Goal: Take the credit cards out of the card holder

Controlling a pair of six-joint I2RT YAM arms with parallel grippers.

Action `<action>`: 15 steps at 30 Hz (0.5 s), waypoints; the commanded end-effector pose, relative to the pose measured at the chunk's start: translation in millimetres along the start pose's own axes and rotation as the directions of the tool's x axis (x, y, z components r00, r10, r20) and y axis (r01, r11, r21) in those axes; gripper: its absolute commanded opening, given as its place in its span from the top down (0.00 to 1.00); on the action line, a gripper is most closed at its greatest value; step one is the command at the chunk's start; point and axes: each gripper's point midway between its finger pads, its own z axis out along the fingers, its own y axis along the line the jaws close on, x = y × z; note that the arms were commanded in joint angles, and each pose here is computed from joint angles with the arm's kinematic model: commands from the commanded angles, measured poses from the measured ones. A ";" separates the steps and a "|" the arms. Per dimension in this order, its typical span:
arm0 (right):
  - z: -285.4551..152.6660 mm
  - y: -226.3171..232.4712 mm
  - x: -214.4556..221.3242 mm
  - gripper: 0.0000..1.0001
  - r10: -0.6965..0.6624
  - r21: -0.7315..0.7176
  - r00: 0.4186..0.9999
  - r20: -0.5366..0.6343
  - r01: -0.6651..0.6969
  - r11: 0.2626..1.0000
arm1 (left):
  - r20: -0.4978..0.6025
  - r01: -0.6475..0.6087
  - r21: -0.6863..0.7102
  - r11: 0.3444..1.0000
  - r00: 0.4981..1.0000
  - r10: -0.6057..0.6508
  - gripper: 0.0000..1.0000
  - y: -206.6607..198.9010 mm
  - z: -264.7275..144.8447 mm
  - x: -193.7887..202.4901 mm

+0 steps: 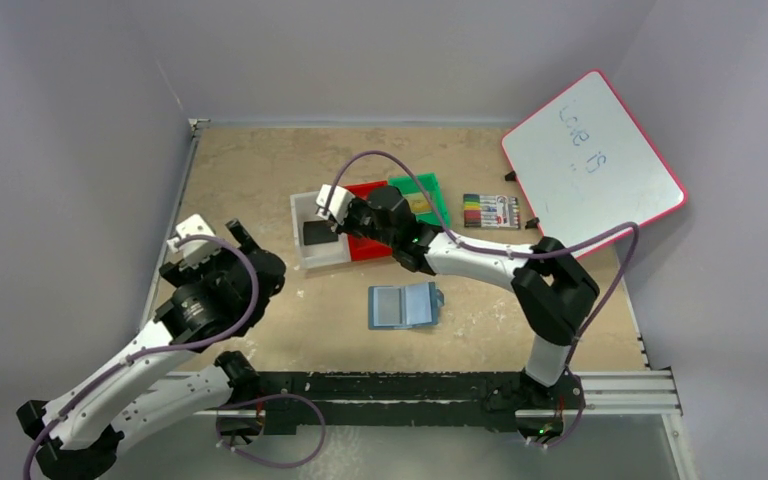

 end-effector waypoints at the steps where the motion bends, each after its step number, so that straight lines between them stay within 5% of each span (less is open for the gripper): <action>1: 16.8 -15.8 -13.7 1.00 -0.075 0.052 0.997 0.006 0.075 0.996 | -0.017 -0.071 0.001 0.997 0.997 0.071 0.02 -13.9 4.8 5.7; 7: 29.6 -11.9 -7.5 1.00 -0.087 0.045 0.996 -0.002 0.087 0.995 | -0.191 -0.078 -0.034 0.996 0.979 0.071 0.00 -10.8 42.9 34.0; 15: 43.8 2.1 -9.7 1.00 -0.126 -0.004 0.992 0.009 0.126 0.992 | -0.319 0.051 -0.255 0.966 0.938 -0.134 0.01 47.9 101.0 52.0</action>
